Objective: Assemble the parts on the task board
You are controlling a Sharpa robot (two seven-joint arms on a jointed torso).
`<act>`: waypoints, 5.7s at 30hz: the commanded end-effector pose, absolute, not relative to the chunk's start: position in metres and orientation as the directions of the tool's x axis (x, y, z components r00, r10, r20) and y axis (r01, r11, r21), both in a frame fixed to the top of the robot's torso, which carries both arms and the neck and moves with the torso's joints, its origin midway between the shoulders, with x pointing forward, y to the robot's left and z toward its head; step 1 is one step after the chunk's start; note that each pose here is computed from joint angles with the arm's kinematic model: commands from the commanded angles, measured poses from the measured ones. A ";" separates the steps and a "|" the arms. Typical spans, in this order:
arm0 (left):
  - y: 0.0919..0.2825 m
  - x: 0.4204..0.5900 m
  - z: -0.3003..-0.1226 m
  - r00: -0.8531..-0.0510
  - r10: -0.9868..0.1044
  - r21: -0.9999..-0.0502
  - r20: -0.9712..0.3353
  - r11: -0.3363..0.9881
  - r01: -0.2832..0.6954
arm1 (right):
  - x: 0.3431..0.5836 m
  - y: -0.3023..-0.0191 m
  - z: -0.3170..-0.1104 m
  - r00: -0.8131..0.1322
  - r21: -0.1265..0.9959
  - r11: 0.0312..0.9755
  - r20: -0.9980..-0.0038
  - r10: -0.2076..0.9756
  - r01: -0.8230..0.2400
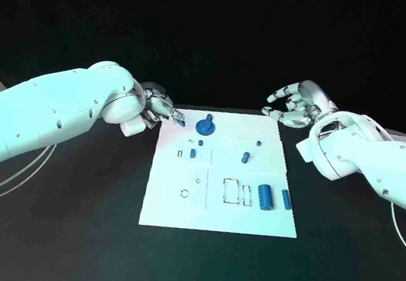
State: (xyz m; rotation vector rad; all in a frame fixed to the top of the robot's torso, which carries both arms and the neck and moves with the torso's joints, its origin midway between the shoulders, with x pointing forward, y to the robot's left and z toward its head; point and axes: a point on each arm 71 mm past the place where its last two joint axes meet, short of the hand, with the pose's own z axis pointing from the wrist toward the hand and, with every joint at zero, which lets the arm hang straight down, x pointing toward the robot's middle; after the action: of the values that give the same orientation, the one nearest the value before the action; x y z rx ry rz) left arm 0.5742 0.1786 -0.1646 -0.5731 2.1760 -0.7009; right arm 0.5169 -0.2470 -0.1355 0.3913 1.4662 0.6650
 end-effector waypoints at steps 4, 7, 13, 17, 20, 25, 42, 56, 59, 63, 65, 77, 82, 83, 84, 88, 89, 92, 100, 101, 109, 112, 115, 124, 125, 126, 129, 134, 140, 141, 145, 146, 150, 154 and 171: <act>0.177 0.561 -0.165 -0.541 -0.599 -0.642 -0.591 0.755 -0.135 | 0.516 -0.249 -0.134 -0.018 0.615 0.768 -0.783 0.622 -0.177; 0.176 0.553 -0.170 -0.514 -0.582 -0.628 -0.630 0.771 -0.104 | 0.515 -0.250 -0.134 -0.017 0.615 0.768 -0.782 0.623 -0.177; 0.173 0.538 -0.183 -0.467 -0.568 -0.614 -0.678 0.787 -0.065 | 0.514 -0.252 -0.134 -0.016 0.615 0.768 -0.782 0.623 -0.176; 0.173 0.530 -0.194 -0.444 -0.566 -0.609 -0.695 0.791 -0.054 | 0.514 -0.252 -0.134 -0.015 0.615 0.769 -0.782 0.623 -0.175; 0.172 0.526 -0.199 -0.433 -0.566 -0.608 -0.701 0.792 -0.049 | 0.514 -0.253 -0.134 -0.015 0.615 0.769 -0.782 0.623 -0.175; 0.170 0.523 -0.208 -0.444 -0.558 -0.602 -0.702 0.797 -0.051 | 0.514 -0.253 -0.134 -0.015 0.615 0.769 -0.782 0.622 -0.174; 0.164 0.521 -0.227 -0.560 -0.487 -0.548 -0.670 0.833 -0.068 | 0.514 -0.252 -0.134 -0.017 0.615 0.769 -0.783 0.622 -0.175; 0.162 0.521 -0.233 -0.632 -0.437 -0.520 -0.640 0.852 -0.063 | 0.515 -0.251 -0.135 -0.018 0.615 0.769 -0.783 0.622 -0.175; 0.161 0.521 -0.233 -0.633 -0.437 -0.520 -0.639 0.852 -0.063 | 0.515 -0.251 -0.135 -0.018 0.615 0.769 -0.783 0.622 -0.175; 0.162 0.523 -0.233 -0.621 -0.444 -0.522 -0.646 0.851 -0.066 | 0.515 -0.251 -0.135 -0.018 0.615 0.769 -0.783 0.622 -0.176; 0.163 0.524 -0.233 -0.614 -0.448 -0.523 -0.650 0.850 -0.067 | 0.515 -0.251 -0.135 -0.018 0.615 0.769 -0.783 0.622 -0.176; 0.164 0.527 -0.231 -0.583 -0.462 -0.524 -0.669 0.849 -0.071 | 0.515 -0.251 -0.136 -0.018 0.615 0.769 -0.783 0.622 -0.176; 0.162 0.527 -0.230 -0.582 -0.462 -0.527 -0.669 0.847 -0.067 | 0.515 -0.251 -0.136 -0.019 0.615 0.769 -0.783 0.622 -0.176; 0.161 0.527 -0.230 -0.582 -0.462 -0.527 -0.669 0.847 -0.066 | 0.515 -0.251 -0.136 -0.019 0.615 0.769 -0.783 0.622 -0.176; 0.161 0.527 -0.230 -0.583 -0.462 -0.528 -0.669 0.847 -0.066 | 0.515 -0.251 -0.136 -0.019 0.615 0.769 -0.783 0.622 -0.176; 0.160 0.527 -0.230 -0.584 -0.465 -0.531 -0.665 0.845 -0.067 | 0.515 -0.251 -0.136 -0.019 0.615 0.769 -0.783 0.621 -0.176; 0.159 0.527 -0.230 -0.584 -0.466 -0.532 -0.665 0.844 -0.067 | 0.515 -0.251 -0.136 -0.019 0.615 0.769 -0.783 0.621 -0.176; 0.158 0.527 -0.230 -0.584 -0.468 -0.534 -0.663 0.843 -0.069 | 0.515 -0.251 -0.136 -0.020 0.615 0.769 -0.783 0.621 -0.176; 0.158 0.529 -0.230 -0.588 -0.466 -0.531 -0.661 0.844 -0.073 | 0.515 -0.250 -0.137 -0.021 0.615 0.769 -0.783 0.621 -0.176; 0.158 0.529 -0.230 -0.589 -0.465 -0.529 -0.661 0.845 -0.074 | 0.516 -0.250 -0.137 -0.021 0.615 0.769 -0.783 0.621 -0.176; 0.157 0.530 -0.232 -0.601 -0.456 -0.522 -0.657 0.850 -0.074 | 0.516 -0.250 -0.137 -0.023 0.615 0.769 -0.783 0.621 -0.177; 0.156 0.531 -0.233 -0.602 -0.455 -0.521 -0.656 0.850 -0.075 | 0.516 -0.250 -0.137 -0.023 0.615 0.769 -0.783 0.621 -0.177; 0.157 0.532 -0.233 -0.602 -0.455 -0.520 -0.656 0.851 -0.076 | 0.516 -0.250 -0.137 -0.023 0.615 0.769 -0.783 0.621 -0.176; 0.158 0.533 -0.234 -0.604 -0.453 -0.516 -0.656 0.853 -0.079 | 0.516 -0.250 -0.137 -0.023 0.615 0.769 -0.784 0.621 -0.176; 0.158 0.533 -0.234 -0.605 -0.452 -0.515 -0.656 0.853 -0.079 | 0.516 -0.250 -0.137 -0.023 0.615 0.769 -0.784 0.621 -0.176; 0.159 0.533 -0.234 -0.606 -0.451 -0.514 -0.655 0.854 -0.080 | 0.516 -0.250 -0.137 -0.023 0.615 0.769 -0.784 0.621 -0.176; 0.160 0.533 -0.235 -0.611 -0.447 -0.510 -0.653 0.856 -0.081 | 0.516 -0.250 -0.137 -0.023 0.614 0.769 -0.784 0.621 -0.175; 0.161 0.533 -0.235 -0.619 -0.440 -0.504 -0.650 0.860 -0.081 | 0.516 -0.250 -0.137 -0.023 0.614 0.769 -0.784 0.621 -0.175; 0.160 0.533 -0.236 -0.621 -0.438 -0.502 -0.650 0.861 -0.082 | 0.516 -0.250 -0.137 -0.023 0.615 0.769 -0.784 0.621 -0.175; 0.160 0.534 -0.236 -0.620 -0.438 -0.501 -0.651 0.861 -0.081 | 0.516 -0.250 -0.137 -0.023 0.615 0.769 -0.784 0.621 -0.175; 0.160 0.536 -0.236 -0.616 -0.437 -0.498 -0.655 0.863 -0.084 | 0.516 -0.250 -0.137 -0.023 0.615 0.769 -0.783 0.621 -0.175; 0.160 0.536 -0.236 -0.615 -0.437 -0.497 -0.656 0.864 -0.084 | 0.515 -0.250 -0.137 -0.023 0.615 0.769 -0.783 0.621 -0.175; 0.158 0.538 -0.236 -0.613 -0.437 -0.496 -0.658 0.864 -0.085 | 0.516 -0.249 -0.137 -0.024 0.615 0.768 -0.783 0.621 -0.176; 0.157 0.539 -0.236 -0.611 -0.438 -0.495 -0.659 0.865 -0.085 | 0.516 -0.249 -0.137 -0.024 0.615 0.768 -0.783 0.622 -0.176; 0.149 0.540 -0.235 -0.661 -0.388 -0.472 -0.642 0.880 -0.059 | 0.516 -0.248 -0.138 -0.026 0.615 0.768 -0.783 0.621 -0.177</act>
State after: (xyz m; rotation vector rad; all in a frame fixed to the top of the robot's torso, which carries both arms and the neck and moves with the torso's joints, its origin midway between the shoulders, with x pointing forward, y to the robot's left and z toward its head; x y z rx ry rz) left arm 0.5435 0.1533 -0.2306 -0.3631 2.1979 -0.5380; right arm 0.5161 -0.2486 -0.1380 0.3953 1.4695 0.6610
